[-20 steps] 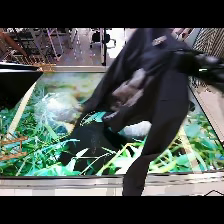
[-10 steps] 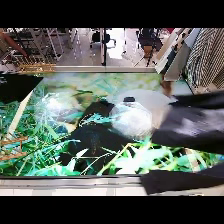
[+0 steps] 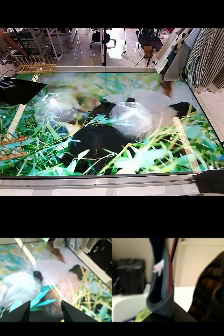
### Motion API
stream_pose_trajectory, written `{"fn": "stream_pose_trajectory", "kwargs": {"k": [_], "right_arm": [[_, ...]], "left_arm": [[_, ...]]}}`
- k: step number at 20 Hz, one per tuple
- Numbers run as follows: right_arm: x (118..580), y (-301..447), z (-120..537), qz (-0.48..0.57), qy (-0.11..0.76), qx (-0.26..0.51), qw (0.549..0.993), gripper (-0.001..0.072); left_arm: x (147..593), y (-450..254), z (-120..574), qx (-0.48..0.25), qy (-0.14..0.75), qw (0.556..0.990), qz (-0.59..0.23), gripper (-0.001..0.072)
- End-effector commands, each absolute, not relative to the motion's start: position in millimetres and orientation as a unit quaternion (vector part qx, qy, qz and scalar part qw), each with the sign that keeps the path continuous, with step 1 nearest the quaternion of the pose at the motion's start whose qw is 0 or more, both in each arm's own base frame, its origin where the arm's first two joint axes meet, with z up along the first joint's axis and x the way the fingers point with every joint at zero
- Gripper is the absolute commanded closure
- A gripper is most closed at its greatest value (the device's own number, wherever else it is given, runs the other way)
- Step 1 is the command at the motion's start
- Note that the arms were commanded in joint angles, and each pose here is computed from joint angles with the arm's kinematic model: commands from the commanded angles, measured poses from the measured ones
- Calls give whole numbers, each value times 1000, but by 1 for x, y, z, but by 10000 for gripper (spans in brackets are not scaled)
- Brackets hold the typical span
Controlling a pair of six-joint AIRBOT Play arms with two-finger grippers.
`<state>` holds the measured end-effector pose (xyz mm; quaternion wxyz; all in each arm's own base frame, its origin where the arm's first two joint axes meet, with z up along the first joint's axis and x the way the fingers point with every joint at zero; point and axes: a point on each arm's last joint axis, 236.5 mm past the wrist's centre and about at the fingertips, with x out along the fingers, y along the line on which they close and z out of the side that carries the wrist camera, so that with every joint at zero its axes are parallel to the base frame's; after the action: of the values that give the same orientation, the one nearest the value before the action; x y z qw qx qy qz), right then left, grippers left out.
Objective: Fold the clothes and pants, and hang the long-sleeved shirts on hangers.
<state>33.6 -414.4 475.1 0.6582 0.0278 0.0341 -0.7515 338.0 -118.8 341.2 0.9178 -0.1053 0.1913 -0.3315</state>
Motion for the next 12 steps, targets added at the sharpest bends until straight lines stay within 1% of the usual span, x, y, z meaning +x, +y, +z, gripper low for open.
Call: {"fn": "stream_pose_trajectory", "kwargs": {"k": [1, 2, 3, 4, 5, 8, 10, 12], "right_arm": [[-4, -443, 504, -773, -65, 8, 631, 694], [-9, -445, 519, -767, -112, 2, 632, 694], [-12, -446, 533, -760, -141, -14, 634, 694], [-16, -449, 540, -758, -151, -32, 634, 694], [-22, -455, 536, -762, -149, -32, 629, 694], [-54, -474, 508, -777, -190, 41, 598, 693], [-70, -482, 493, -782, -206, 68, 585, 693], [-74, -488, 485, -782, -206, 75, 584, 692]], "left_arm": [[337, -119, 338, -103, 197, 917, -332, 306], [337, -119, 338, -108, 200, 915, -332, 306], [336, -120, 337, -122, 208, 912, -330, 306], [335, -120, 336, -139, 216, 909, -328, 306], [334, -121, 335, -153, 225, 905, -326, 306], [324, -126, 327, -153, 249, 895, -337, 306], [319, -129, 322, -150, 262, 889, -344, 305], [316, -130, 319, -147, 269, 886, -349, 306]]}}
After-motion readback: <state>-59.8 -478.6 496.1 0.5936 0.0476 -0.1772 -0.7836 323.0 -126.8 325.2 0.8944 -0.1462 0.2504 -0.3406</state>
